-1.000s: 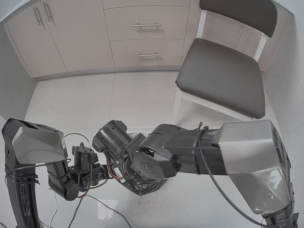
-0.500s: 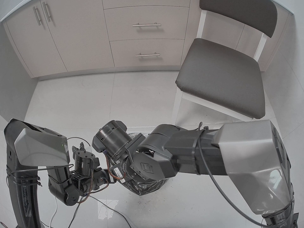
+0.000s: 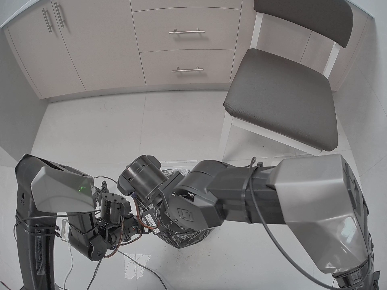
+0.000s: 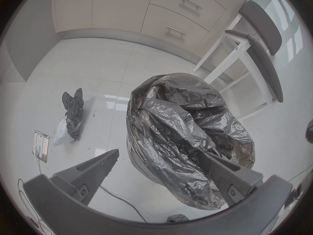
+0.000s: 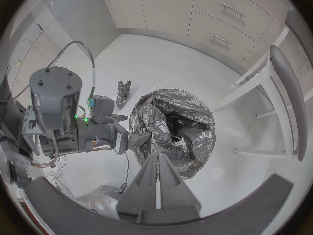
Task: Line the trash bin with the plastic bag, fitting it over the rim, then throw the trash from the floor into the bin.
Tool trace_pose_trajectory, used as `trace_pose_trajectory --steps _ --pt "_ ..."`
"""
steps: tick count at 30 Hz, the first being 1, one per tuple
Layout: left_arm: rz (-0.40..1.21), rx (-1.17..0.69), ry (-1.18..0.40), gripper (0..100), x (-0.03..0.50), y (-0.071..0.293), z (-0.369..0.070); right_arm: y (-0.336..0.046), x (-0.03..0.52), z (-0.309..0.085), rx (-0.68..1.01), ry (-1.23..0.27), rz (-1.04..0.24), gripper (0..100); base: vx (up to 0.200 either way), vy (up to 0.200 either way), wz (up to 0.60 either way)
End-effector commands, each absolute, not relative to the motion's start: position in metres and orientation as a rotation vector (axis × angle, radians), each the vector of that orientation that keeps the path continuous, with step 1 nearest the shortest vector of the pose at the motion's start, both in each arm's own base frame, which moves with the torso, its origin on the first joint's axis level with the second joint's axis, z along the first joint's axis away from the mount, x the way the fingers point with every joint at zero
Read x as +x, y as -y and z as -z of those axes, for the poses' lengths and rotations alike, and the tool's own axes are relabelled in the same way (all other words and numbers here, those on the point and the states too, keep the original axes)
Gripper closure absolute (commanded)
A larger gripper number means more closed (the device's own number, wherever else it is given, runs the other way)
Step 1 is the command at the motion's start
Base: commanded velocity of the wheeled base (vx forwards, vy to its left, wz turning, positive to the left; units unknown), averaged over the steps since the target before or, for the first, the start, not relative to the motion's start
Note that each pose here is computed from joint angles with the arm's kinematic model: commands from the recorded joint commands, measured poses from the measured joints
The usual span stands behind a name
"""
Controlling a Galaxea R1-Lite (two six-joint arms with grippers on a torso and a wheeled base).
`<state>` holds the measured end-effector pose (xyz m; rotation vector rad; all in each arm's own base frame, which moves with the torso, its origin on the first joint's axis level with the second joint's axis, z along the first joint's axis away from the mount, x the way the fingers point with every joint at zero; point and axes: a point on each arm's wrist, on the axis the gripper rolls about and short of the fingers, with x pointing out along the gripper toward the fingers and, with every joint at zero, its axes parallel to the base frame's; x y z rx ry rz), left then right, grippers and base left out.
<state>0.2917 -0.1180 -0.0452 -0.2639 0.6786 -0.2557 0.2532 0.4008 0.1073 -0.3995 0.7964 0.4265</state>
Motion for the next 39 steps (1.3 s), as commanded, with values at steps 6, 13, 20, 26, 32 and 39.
trace_pose_trajectory --steps 6,13,20,26,32,39 --pt "0.247 -0.253 -0.724 0 0.288 0.117 0.06 -0.401 0.253 -0.106 -0.399 -0.798 -0.426 100 0.0 0.0 0.0" --pt "0.245 -0.247 -0.773 0 0.27 0.112 0.057 -0.402 0.253 -0.105 -0.394 -0.798 -0.422 100 0.0 0.0 0.0" --pt "0.235 -0.241 -0.804 0 0.263 0.108 0.06 -0.402 0.255 -0.102 -0.385 -0.806 -0.411 100 0.0 0.0 0.0" --pt "0.234 -0.18 -0.83 0 0.26 0.106 0.069 -0.402 0.256 -0.096 -0.39 -0.815 -0.405 100 0.0 0.0 0.0" --pt "0.222 -0.086 -0.838 0 0.259 0.105 0.078 -0.403 0.257 -0.09 -0.4 -0.824 -0.402 100 0.0 0.0 0.0" --pt "0.221 -0.043 -0.839 0 0.259 0.105 0.084 -0.402 0.259 -0.086 -0.402 -0.831 -0.396 100 0.0 0.0 0.0"
